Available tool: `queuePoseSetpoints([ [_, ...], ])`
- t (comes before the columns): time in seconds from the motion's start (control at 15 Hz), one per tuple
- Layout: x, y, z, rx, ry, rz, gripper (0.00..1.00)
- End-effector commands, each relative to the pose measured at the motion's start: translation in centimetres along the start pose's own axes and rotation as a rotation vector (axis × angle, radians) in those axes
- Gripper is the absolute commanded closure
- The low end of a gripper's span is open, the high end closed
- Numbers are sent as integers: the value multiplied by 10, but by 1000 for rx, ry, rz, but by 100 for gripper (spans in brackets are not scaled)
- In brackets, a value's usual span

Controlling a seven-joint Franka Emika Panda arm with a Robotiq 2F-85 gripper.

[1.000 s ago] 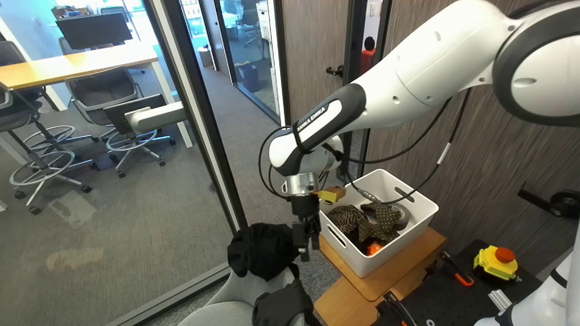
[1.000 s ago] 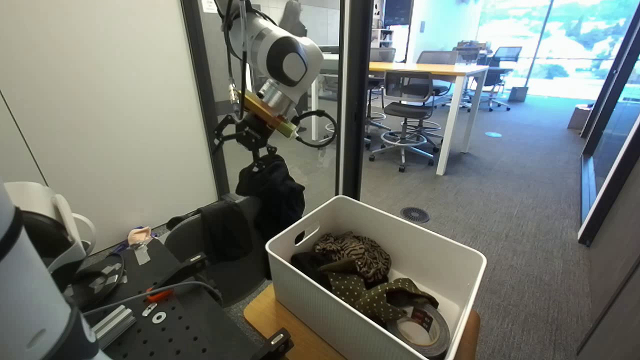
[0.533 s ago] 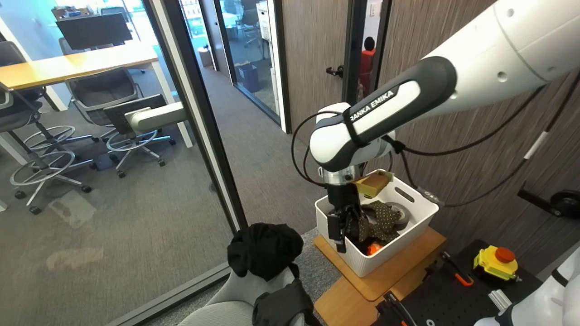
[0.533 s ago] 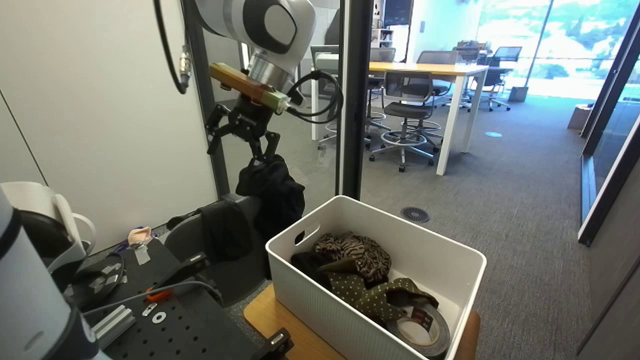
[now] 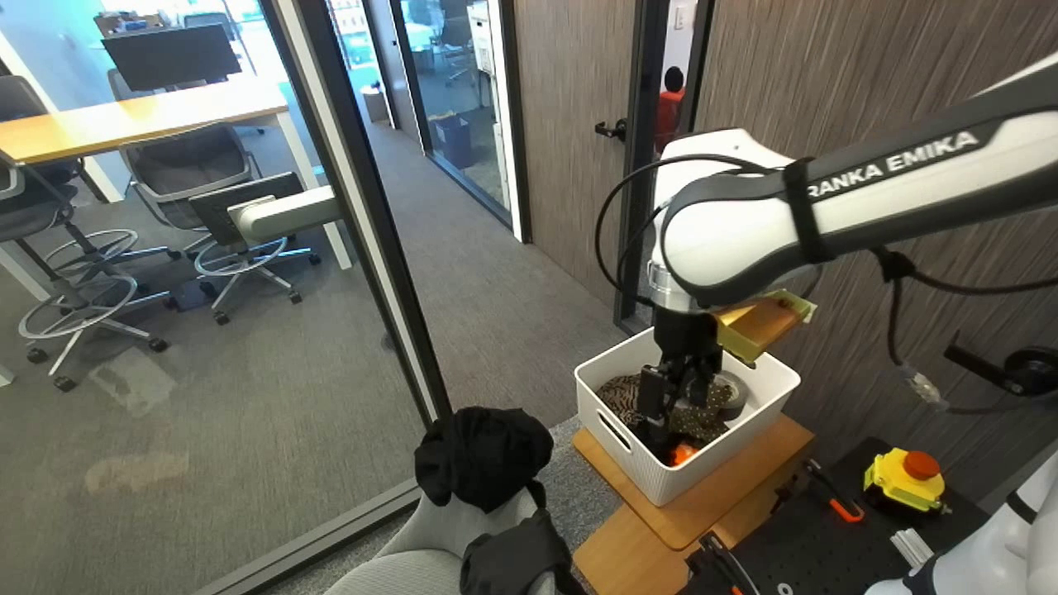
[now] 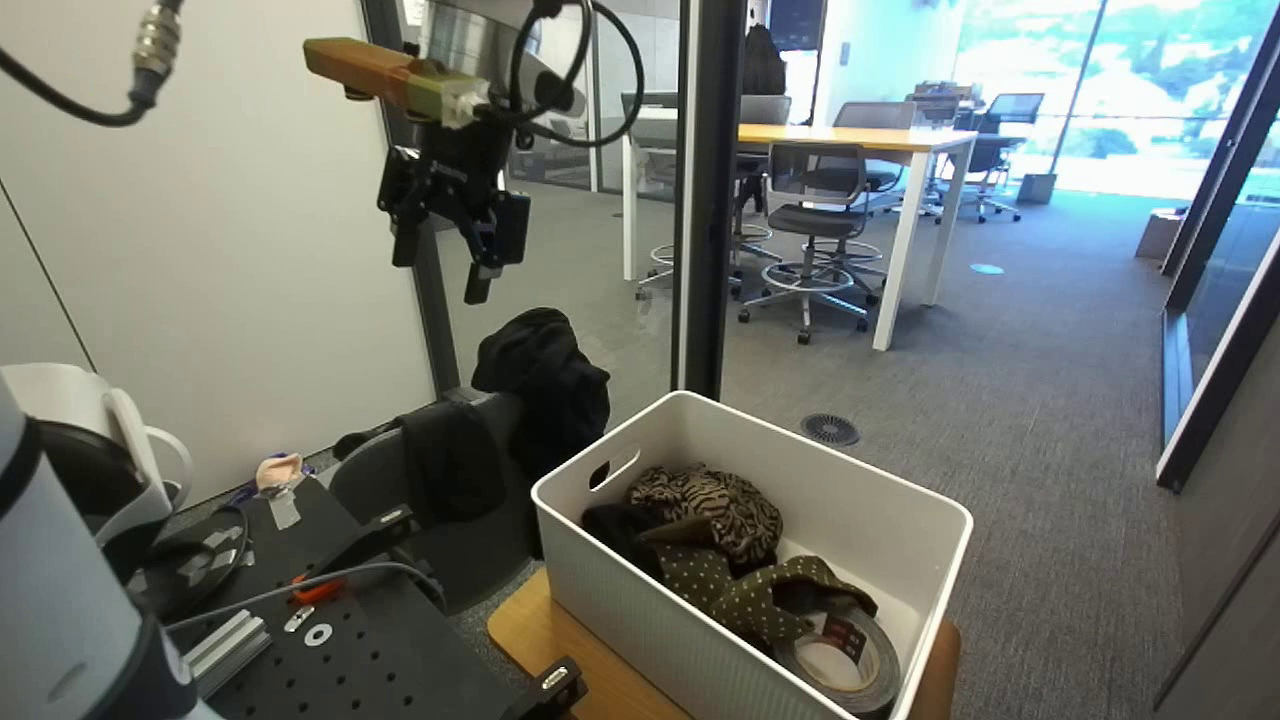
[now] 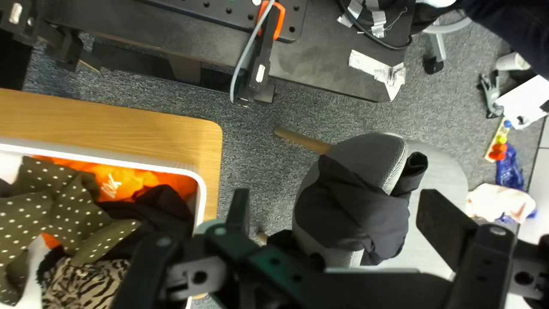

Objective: Remove the shirt from the basket and put it on the chair.

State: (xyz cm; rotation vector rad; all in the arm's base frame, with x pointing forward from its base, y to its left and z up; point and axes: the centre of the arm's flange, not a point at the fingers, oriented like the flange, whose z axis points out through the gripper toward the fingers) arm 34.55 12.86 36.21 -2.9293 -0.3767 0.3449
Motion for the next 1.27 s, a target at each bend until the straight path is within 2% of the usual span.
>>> queuePoseSetpoints([
  [0.0,-74,-4,-47,-80,122,134,0],
  [0.2,-106,-5,-77,-155,168,245,0],
  [0.33,-134,-3,-97,-178,176,302,0],
  [0.67,-223,5,-140,-208,147,386,0],
  [0.87,-258,13,-154,-216,159,425,0],
  [0.93,-265,15,-157,-214,171,445,0],
  [1.0,-244,9,-142,-207,142,418,0],
  [1.2,-260,10,-149,-202,174,441,0],
])
